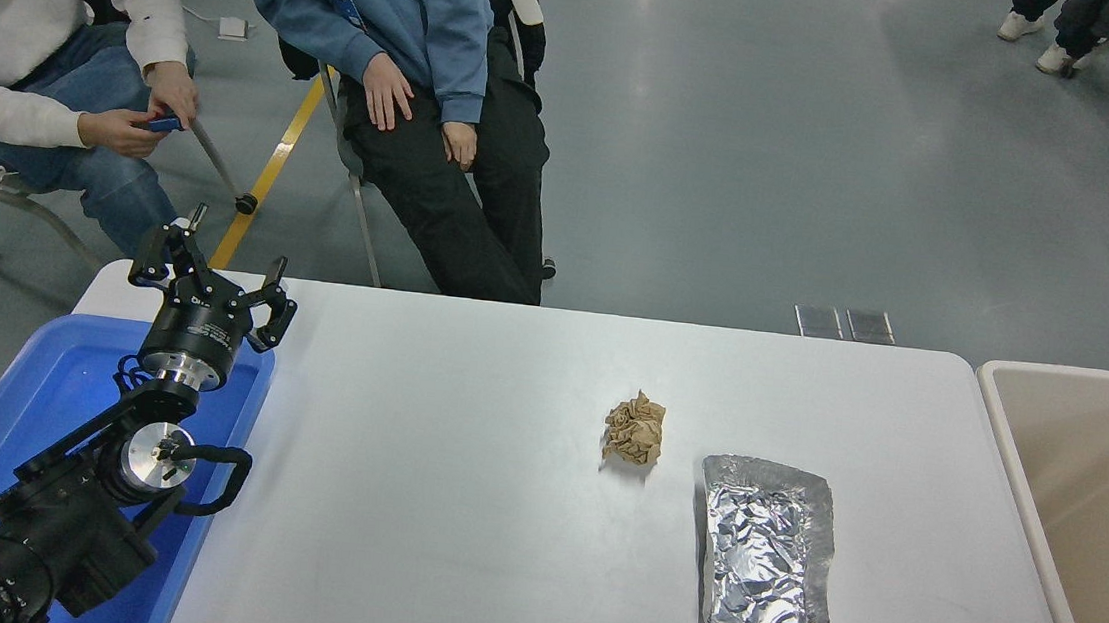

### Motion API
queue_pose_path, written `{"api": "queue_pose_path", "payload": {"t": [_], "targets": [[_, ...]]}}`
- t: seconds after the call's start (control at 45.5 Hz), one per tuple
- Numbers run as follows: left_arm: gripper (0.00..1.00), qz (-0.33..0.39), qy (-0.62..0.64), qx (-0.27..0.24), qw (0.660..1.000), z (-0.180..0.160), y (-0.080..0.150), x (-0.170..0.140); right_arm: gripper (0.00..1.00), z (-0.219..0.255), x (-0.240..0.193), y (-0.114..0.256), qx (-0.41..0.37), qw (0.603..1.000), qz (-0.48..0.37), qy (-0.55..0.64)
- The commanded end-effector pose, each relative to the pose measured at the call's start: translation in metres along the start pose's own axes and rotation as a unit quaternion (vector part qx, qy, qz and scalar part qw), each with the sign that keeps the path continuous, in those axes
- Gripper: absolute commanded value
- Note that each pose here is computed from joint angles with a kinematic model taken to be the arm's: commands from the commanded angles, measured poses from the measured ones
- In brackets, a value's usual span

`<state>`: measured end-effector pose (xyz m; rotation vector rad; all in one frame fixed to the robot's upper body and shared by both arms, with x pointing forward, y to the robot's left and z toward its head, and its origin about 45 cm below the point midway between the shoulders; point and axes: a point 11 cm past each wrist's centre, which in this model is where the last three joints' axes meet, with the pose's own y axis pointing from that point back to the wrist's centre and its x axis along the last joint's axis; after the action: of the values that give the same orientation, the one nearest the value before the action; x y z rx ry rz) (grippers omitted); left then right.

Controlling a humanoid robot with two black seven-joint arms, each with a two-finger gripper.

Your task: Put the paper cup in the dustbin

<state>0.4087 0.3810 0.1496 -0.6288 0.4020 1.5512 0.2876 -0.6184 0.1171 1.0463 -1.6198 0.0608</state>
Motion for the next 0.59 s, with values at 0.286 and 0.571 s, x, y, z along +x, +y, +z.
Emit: {"api": "queue_pose_path", "payload": {"t": [0.286, 0.571], "targets": [[1.0, 0.0, 0.0, 0.0, 1.0, 0.0, 0.0, 0.0, 1.0, -0.021, 0.011, -0.004, 0.005, 0.999, 0.014, -0.051], [1.0, 0.0, 0.0, 0.0, 1.0, 0.0, 0.0, 0.0, 1.0, -0.027, -0.014, -0.003, 0.011, 0.998, -0.022, -0.056]]}}
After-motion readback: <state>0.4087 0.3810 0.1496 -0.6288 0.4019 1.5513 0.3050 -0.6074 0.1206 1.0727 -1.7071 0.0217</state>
